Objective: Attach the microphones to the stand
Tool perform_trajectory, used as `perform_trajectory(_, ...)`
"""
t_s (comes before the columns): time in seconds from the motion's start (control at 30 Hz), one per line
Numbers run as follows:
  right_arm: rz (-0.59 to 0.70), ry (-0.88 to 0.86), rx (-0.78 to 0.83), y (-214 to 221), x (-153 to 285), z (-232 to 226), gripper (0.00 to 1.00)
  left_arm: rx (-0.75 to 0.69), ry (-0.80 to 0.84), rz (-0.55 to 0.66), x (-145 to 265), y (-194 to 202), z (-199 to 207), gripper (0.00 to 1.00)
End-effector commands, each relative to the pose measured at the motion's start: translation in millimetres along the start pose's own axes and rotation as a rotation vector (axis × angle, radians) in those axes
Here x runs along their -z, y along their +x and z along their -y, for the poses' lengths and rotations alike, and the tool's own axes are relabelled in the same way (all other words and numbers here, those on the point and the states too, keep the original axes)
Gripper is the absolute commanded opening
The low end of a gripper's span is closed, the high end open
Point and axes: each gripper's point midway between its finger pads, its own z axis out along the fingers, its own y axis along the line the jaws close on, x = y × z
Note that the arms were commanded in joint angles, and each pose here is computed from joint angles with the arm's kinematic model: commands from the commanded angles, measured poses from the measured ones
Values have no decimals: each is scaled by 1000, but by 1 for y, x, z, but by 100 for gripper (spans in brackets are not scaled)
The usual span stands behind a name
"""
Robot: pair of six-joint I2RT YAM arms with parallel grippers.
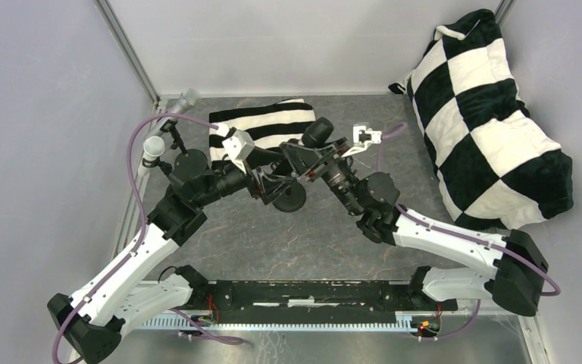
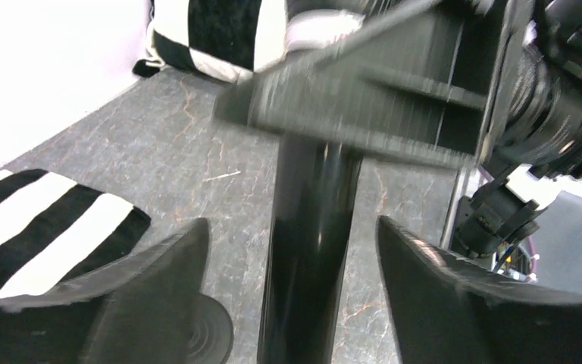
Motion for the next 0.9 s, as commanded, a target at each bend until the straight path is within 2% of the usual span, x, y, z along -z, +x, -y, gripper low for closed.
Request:
perform_trajectory(0.0,211,30,94,-66,15,-1,0,63,-46,37,4,5,-4,95)
perform_trajectory(0.03,220,48,116,-71,18,3,0,81,-54,54,5,5,-5,99)
perform_trajectory(0.37,262,250,300,-95,75,80,0,331,-284,173,20,38,-38,100)
perform_trajectory(0.6,233,305,434,-102,96,91,0,369,-439,192,24,80,-69,100)
perform_trajectory(0.87,204,324,504,-102,107,95,0,377,-504,193,8,119,-93,100)
